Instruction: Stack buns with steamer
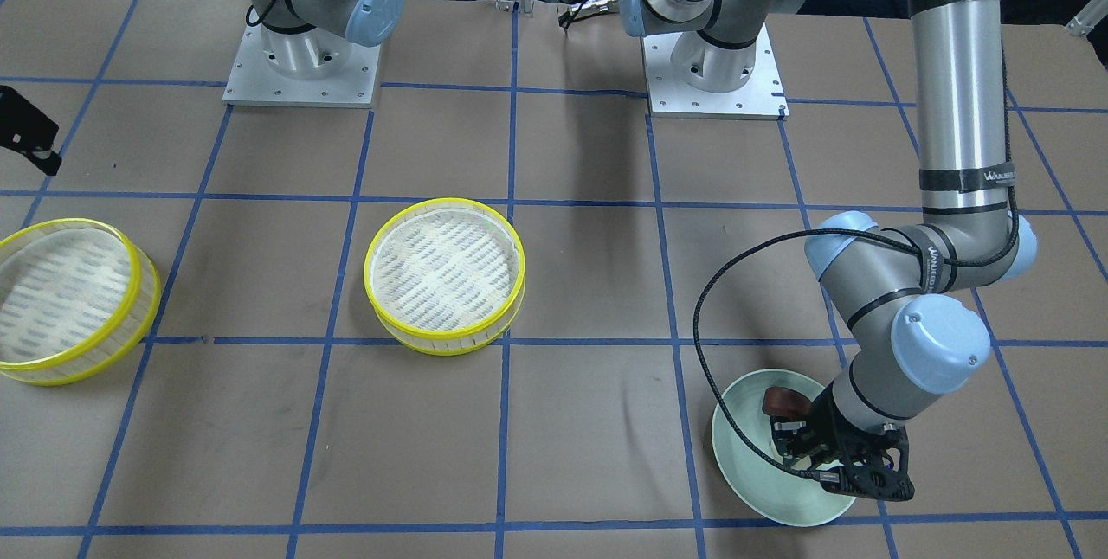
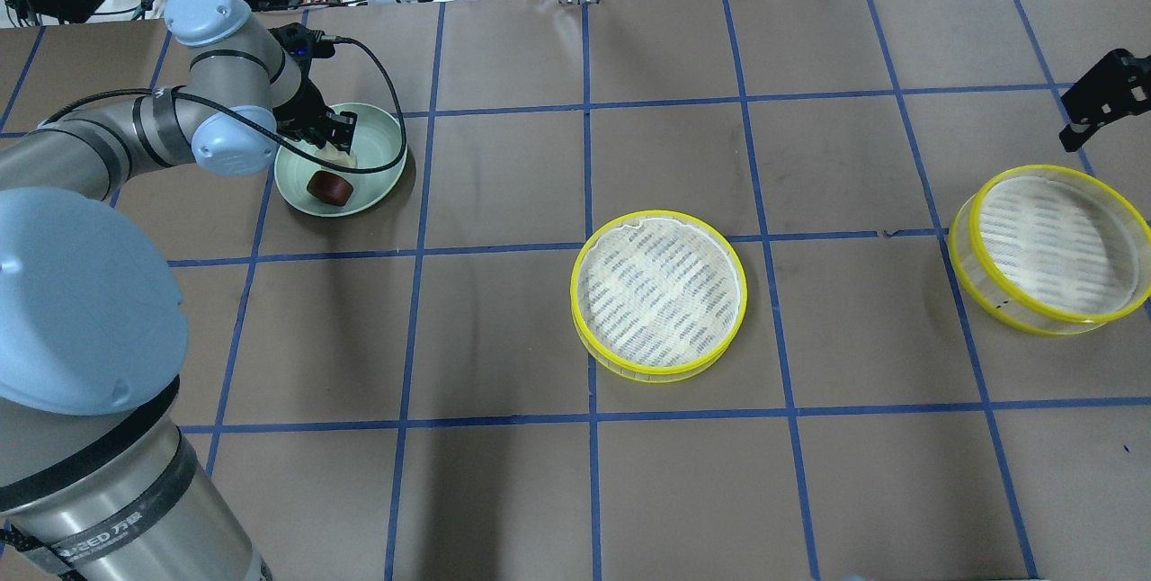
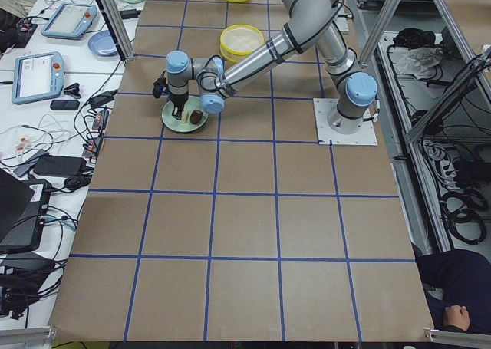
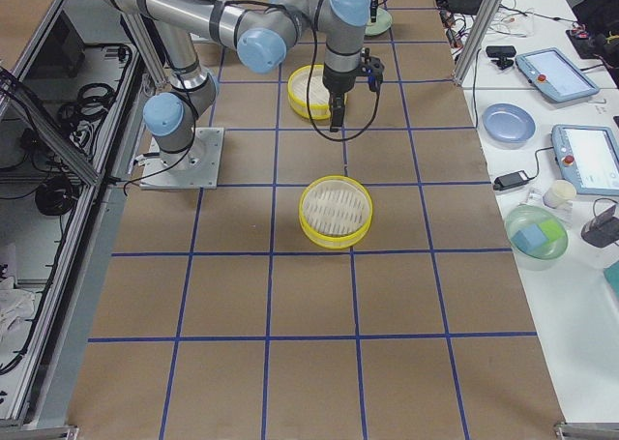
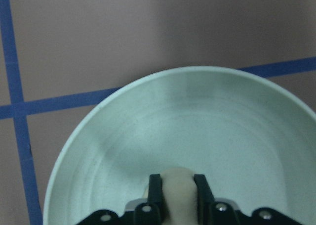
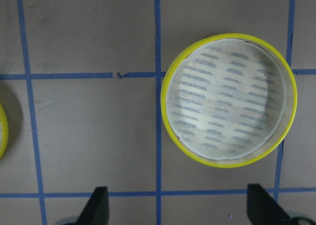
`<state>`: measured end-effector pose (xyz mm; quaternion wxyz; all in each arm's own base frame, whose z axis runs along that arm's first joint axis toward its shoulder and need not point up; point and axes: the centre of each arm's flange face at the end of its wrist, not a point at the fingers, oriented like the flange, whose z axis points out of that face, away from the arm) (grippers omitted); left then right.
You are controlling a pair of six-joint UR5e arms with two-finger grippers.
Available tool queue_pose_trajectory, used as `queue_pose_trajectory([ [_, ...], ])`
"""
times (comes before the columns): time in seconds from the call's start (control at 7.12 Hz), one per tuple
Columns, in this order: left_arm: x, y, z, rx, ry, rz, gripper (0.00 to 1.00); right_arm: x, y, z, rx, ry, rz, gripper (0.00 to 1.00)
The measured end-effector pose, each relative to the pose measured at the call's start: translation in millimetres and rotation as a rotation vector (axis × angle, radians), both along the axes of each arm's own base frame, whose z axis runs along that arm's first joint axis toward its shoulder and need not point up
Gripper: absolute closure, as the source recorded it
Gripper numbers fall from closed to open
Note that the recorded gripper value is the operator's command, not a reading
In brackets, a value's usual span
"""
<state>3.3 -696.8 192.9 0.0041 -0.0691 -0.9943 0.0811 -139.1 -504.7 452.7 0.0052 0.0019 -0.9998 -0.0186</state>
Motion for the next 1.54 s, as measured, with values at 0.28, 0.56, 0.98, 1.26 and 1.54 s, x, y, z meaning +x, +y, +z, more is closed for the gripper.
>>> queue_pose_trajectory([
  [0.28, -4.4, -0.1, 24.2, -0.015, 0.003, 0.02, 1.0, -75.0, -28.0, -62.1, -0.006, -0.009, 0.066, 0.01],
  [0.56, -44.5, 8.7, 67.0, -0.033, 0.019, 0.051, 1.0, -148.1, -45.1, -138.3, -0.015, -0.009, 0.092, 0.03],
  [0.98, -162.0, 44.4, 114.4, -0.015, 0.066, 0.123, 1.0, -186.0, -44.2, -201.0, 0.014, -0.039, 0.082, 0.48],
  [1.26, -262.0, 88.7, 116.7, 0.046, 0.132, 0.167, 1.0, -190.8, -45.5, -226.7, 0.032, -0.047, 0.08, 0.63],
  [1.54, -351.1, 151.6, 90.4, 0.159, 0.198, 0.182, 1.0, -192.2, -46.2, -234.1, 0.036, -0.047, 0.08, 1.0],
])
